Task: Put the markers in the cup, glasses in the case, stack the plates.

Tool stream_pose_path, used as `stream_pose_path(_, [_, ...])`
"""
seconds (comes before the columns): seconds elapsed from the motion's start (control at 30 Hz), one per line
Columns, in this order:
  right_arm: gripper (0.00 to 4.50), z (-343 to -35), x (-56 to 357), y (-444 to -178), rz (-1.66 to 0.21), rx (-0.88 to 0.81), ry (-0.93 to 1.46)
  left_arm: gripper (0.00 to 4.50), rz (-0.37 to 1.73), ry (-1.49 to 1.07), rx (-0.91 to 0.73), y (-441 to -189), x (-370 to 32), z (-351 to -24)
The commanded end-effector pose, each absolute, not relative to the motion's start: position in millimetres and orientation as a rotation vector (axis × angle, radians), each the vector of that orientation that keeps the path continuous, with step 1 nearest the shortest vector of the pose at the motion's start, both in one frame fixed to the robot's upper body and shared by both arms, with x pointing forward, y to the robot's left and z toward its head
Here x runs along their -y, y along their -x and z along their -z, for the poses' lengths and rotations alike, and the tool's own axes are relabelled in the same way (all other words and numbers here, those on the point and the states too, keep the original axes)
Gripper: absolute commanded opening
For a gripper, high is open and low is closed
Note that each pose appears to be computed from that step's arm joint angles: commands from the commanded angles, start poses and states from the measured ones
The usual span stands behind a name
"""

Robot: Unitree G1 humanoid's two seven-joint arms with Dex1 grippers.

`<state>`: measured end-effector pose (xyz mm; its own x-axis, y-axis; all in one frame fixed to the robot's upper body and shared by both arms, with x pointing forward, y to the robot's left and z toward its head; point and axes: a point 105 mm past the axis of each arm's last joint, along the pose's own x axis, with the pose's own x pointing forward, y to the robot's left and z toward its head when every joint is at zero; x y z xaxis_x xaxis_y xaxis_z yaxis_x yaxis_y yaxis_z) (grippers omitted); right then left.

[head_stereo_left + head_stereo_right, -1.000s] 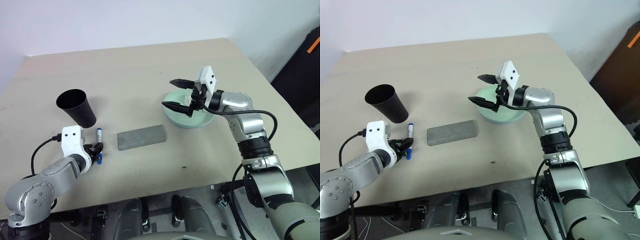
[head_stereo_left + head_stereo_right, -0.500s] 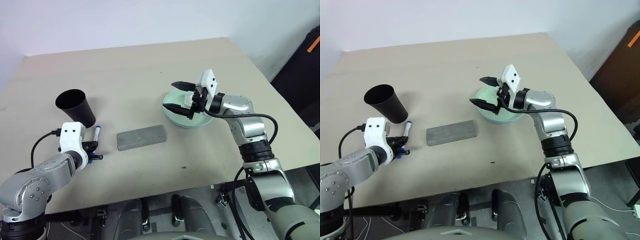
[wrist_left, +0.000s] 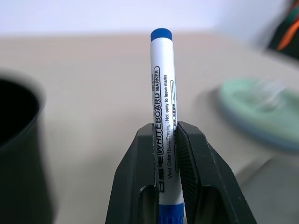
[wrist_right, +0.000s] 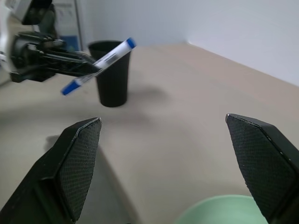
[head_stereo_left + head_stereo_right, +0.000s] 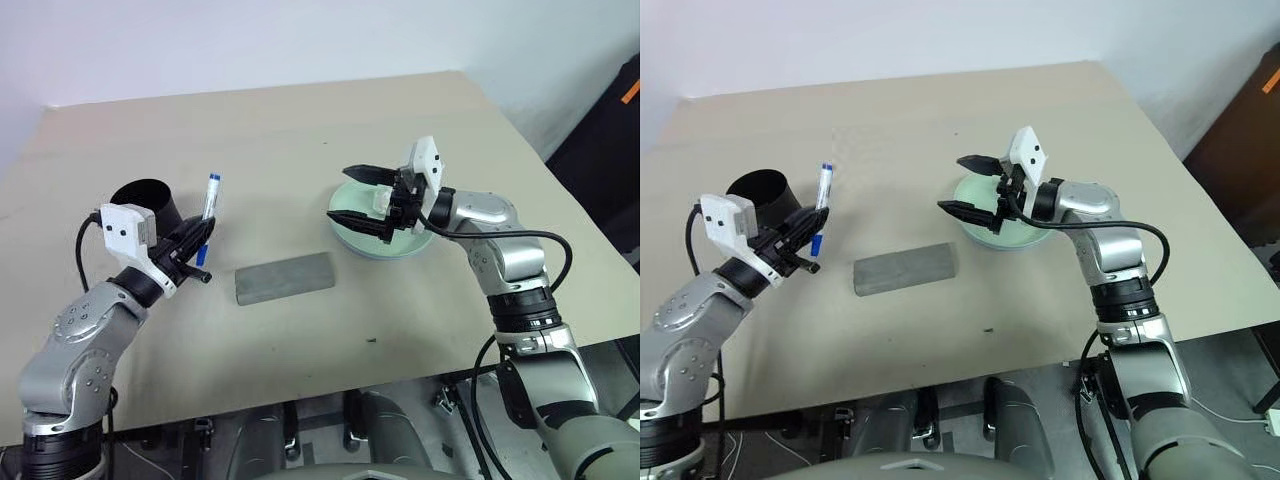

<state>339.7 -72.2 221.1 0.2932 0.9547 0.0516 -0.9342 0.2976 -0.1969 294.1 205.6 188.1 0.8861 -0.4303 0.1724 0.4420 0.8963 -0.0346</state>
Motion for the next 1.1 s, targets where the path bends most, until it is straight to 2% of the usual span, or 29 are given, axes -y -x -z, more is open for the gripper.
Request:
stream_pose_path(0.03, [4.5,-245.4,72.8,-320.4,-1.335,0.25,0.095,0.26,0.469,0.056,0.301,-293.0,-208.1,-205.7])
stream_pose_path(0.23, [4.5,-243.1,67.0,-299.2,-1.428,0.213,0.072,0.26,0.485,0.034,0.567,-297.4,-209.8,-247.7])
stream_pose_path(0.37, [4.5,-237.0,63.9,-289.8,-1.471,0.183,0.098,0.26,0.506,0.028,0.642,-300.8,-211.7,-263.9])
stream_pose_path(0.57, [4.5,-233.6,63.6,-296.9,-1.427,0.181,0.124,0.26,0.532,0.003,0.713,-299.4,-213.1,-281.3])
stream_pose_path(0.9, [4.5,-230.4,62.0,-301.4,-1.393,0.192,0.133,0.26,0.332,-0.047,0.795,-304.9,-261.1,-302.0])
stream_pose_path(1.1, [4.5,-227.7,61.0,-302.7,-1.378,0.186,0.151,0.26,0.299,-0.026,0.759,-314.5,-281.9,-291.8])
